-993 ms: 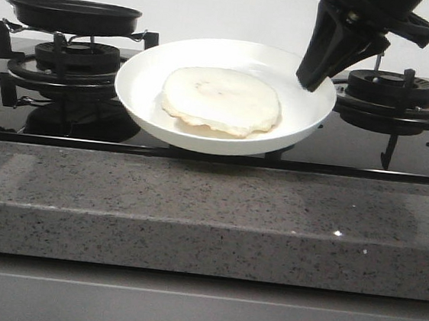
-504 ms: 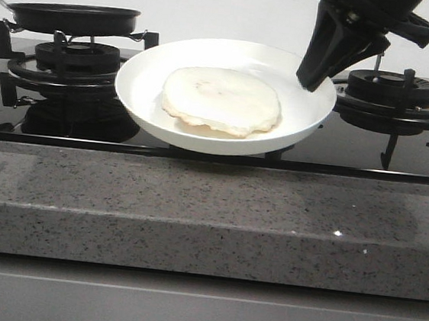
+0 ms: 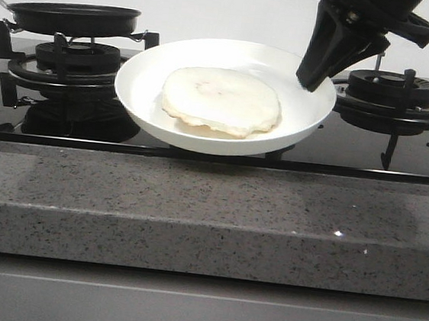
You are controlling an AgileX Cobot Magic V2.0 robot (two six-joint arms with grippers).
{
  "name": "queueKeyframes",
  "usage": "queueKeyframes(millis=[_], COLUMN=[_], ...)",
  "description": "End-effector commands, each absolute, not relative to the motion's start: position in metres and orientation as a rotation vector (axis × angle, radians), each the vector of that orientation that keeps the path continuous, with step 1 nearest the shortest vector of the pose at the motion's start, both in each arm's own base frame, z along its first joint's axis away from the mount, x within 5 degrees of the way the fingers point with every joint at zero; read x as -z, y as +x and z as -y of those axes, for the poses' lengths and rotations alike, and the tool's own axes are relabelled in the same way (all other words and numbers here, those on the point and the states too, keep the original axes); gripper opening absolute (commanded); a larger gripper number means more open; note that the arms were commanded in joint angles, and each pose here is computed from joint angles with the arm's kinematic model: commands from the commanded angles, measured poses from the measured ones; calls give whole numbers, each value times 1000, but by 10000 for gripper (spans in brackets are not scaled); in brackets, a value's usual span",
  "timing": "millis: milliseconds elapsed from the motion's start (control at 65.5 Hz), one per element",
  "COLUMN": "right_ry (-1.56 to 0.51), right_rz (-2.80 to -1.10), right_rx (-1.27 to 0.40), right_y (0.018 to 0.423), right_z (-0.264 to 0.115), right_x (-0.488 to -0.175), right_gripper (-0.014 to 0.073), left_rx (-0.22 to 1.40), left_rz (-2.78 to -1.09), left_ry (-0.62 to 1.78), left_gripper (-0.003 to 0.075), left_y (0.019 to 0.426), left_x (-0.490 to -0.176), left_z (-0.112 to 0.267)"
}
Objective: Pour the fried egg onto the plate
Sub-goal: 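Return the pan to its burner with the left gripper and release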
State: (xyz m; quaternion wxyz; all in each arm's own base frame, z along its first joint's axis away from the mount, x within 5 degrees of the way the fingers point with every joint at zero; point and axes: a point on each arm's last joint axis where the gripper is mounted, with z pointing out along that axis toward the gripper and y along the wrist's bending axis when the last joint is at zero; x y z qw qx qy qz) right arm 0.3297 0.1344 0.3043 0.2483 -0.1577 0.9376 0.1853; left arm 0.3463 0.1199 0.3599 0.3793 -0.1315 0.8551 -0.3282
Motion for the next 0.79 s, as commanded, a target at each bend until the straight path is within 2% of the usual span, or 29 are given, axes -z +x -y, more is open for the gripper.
queueKeyframes(millis=[0,122,306,412,596,779], right_ry=[-409,-409,-409,-409,-409,-409], right_rz=[-2445,-2445,-2445,-2445,-2445,-2445], right_rx=[-530,-530,-530,-530,-530,-530], right_y=[326,326,326,326,326,326], right_z=[-135,-135,-135,-135,-135,-135], right_x=[-330,-330,-330,-330,-330,-330], right_gripper=[-97,-97,-97,-97,-97,-97], left_rx=[733,594,241,149,176,209], left_rz=[-2122,-2151,-2234,-2235,-2195,-2235], left_ry=[-181,-38,73,93,182,221], left_gripper=[535,535,535,535,535,535], left_y=[321,295,251,225,174,135], left_x=[-414,-440,-462,-472,-470,-438], left_z=[-86,-47,-3,15,37,37])
